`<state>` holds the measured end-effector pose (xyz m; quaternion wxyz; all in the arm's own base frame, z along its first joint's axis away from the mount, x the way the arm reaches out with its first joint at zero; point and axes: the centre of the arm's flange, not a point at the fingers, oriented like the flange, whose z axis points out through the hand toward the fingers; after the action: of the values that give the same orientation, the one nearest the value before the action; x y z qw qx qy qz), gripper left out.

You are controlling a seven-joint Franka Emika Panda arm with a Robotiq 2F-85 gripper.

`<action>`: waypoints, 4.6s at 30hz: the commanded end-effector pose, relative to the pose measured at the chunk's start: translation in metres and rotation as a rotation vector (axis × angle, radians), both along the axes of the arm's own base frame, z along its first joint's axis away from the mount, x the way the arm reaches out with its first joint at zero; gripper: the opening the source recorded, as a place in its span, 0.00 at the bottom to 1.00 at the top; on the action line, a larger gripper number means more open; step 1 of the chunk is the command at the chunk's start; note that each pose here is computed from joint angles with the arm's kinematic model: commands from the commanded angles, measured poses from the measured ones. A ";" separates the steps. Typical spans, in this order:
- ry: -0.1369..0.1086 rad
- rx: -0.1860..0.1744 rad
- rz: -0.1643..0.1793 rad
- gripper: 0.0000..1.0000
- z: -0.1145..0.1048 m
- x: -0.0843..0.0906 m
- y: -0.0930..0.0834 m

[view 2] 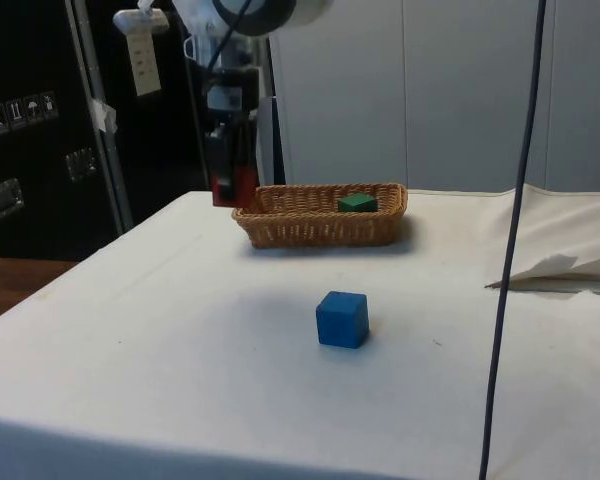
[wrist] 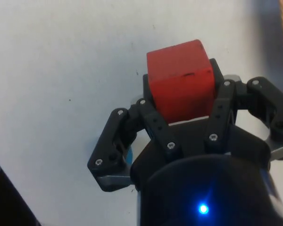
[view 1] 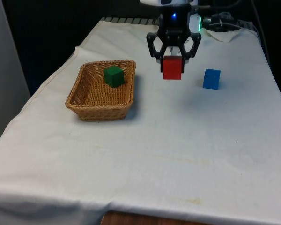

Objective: Pick up exactly two blocks and place them into the basket.

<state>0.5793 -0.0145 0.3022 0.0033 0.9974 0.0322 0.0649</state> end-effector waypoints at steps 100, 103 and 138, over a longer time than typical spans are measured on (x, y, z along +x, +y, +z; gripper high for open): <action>0.087 -0.107 -0.072 1.00 -0.071 0.018 -0.179; 0.080 -0.104 -0.085 1.00 -0.061 0.017 -0.180; 0.012 -0.045 -0.112 1.00 0.008 0.008 -0.100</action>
<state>0.5875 -0.1178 0.3095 0.0234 0.9981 -0.0212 0.0538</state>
